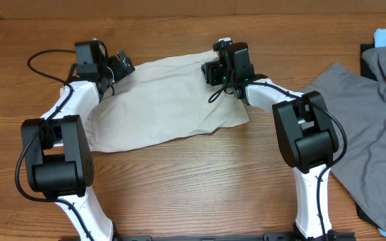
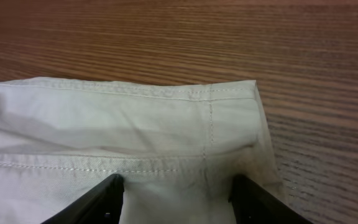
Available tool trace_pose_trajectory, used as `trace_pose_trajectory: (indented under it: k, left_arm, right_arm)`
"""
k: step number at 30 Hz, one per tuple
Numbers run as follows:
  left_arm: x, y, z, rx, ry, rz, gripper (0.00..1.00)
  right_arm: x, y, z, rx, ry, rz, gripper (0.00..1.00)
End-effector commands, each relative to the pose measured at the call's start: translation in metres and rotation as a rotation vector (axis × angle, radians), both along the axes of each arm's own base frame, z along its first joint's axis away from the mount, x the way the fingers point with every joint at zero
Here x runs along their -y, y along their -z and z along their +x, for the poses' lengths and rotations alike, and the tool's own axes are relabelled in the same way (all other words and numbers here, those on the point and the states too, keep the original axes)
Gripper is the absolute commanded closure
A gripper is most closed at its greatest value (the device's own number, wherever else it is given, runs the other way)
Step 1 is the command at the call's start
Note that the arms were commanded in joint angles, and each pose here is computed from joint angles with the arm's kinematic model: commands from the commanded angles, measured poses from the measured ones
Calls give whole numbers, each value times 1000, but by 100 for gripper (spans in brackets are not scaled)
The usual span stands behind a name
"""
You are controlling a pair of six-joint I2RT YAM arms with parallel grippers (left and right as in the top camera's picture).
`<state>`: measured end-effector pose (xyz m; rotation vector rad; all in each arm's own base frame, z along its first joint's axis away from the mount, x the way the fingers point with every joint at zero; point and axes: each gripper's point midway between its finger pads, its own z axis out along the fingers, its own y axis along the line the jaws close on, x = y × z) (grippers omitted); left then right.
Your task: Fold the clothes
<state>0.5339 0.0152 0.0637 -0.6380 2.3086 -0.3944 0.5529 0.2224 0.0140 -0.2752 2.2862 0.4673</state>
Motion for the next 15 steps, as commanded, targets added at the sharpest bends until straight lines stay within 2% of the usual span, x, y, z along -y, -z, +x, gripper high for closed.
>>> trace_pose_trajectory:
  k: [1,7,9,15]
  left_arm:
    - [10,-3,9,28,-18,-33,0]
    - [20,-13,-8,-11,88,-112,0]
    - [9,-18,-26,-70,83,-97,0]
    - [-38,-27,-106,-324,-30,-111,0]
  right_arm:
    - [25,15,10,-30,90,-62,0]
    - [31,-38,20,-156,105,-102,0]
    - [38,-65,16,-212,114,-121,0]
    - [64,-137,-12,-343,140,-162,0]
